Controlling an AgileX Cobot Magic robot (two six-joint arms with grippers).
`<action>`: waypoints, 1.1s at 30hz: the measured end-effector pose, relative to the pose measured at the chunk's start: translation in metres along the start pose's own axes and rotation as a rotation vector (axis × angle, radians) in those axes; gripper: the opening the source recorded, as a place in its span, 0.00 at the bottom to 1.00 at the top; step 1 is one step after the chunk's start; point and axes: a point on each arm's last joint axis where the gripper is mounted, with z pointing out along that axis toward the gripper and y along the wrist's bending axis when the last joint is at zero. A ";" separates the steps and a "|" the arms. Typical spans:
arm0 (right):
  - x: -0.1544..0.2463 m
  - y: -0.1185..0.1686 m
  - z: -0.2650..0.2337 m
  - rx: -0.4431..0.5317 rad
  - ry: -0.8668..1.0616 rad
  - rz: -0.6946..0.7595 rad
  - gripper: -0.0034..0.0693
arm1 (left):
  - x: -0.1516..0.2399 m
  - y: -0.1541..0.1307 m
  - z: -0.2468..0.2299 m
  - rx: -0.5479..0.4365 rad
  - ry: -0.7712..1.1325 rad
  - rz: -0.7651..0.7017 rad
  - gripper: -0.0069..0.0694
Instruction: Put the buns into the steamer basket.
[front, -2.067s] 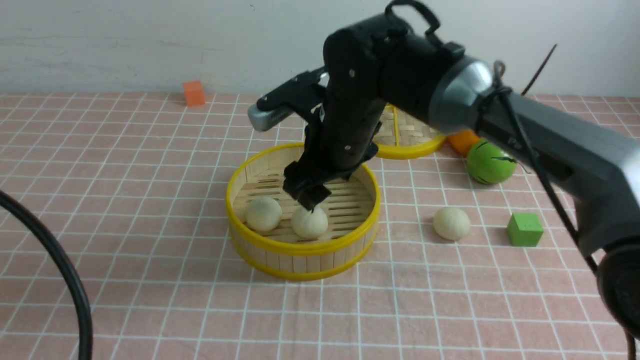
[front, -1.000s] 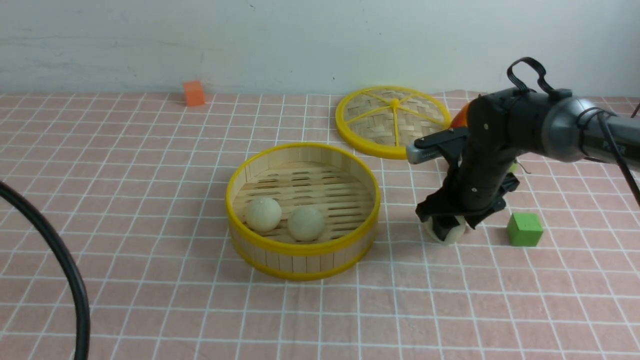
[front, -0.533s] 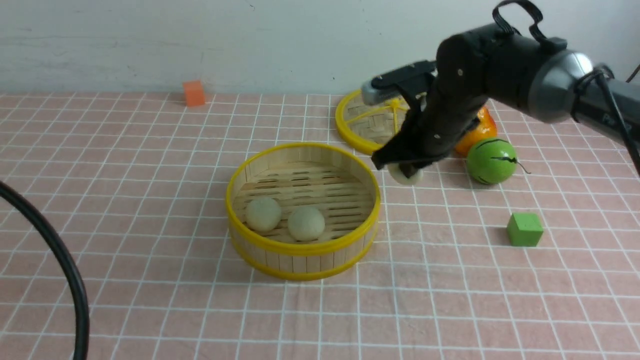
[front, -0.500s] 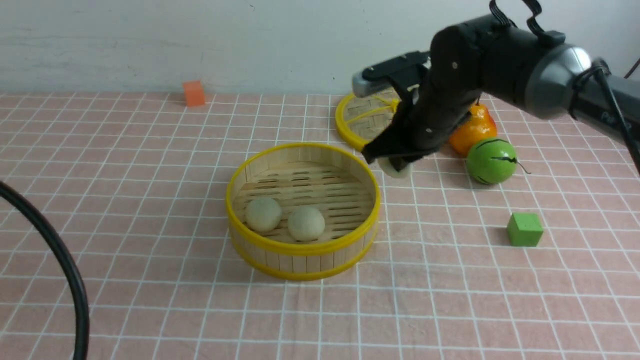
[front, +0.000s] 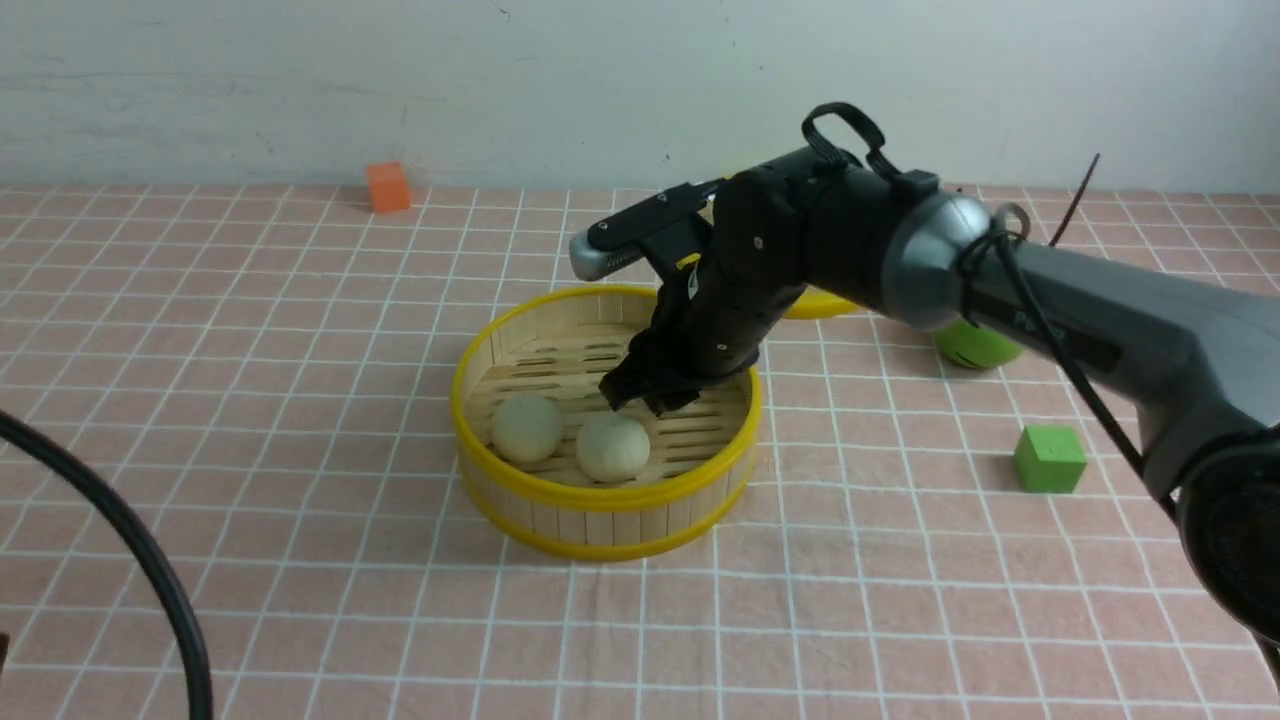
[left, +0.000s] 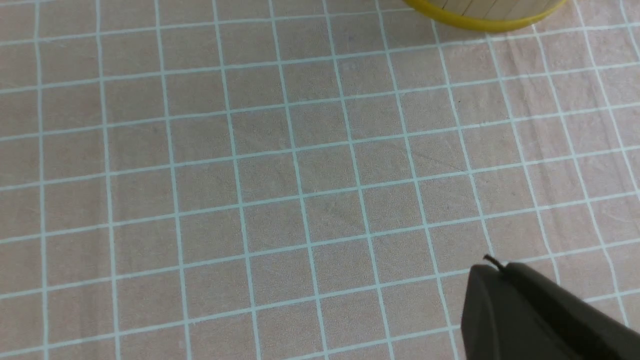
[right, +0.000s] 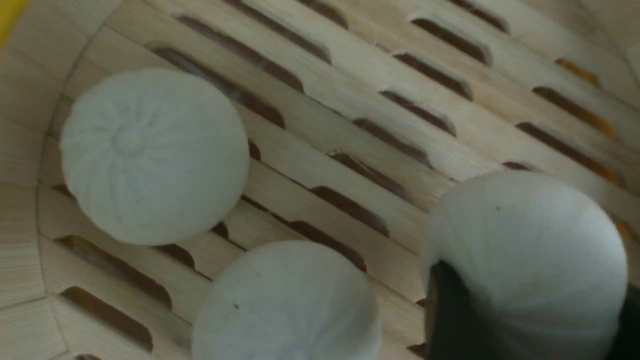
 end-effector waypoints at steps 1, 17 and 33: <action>0.000 0.000 0.000 -0.001 0.000 0.009 0.63 | 0.008 0.001 0.006 0.002 -0.009 0.001 0.07; -0.027 0.001 -0.190 0.035 -0.031 -0.039 0.58 | 0.054 0.011 -0.011 0.027 -0.129 -0.004 0.09; 0.093 0.016 -0.320 -0.065 -0.189 -0.044 0.02 | 0.055 0.011 -0.011 0.028 -0.129 -0.004 0.11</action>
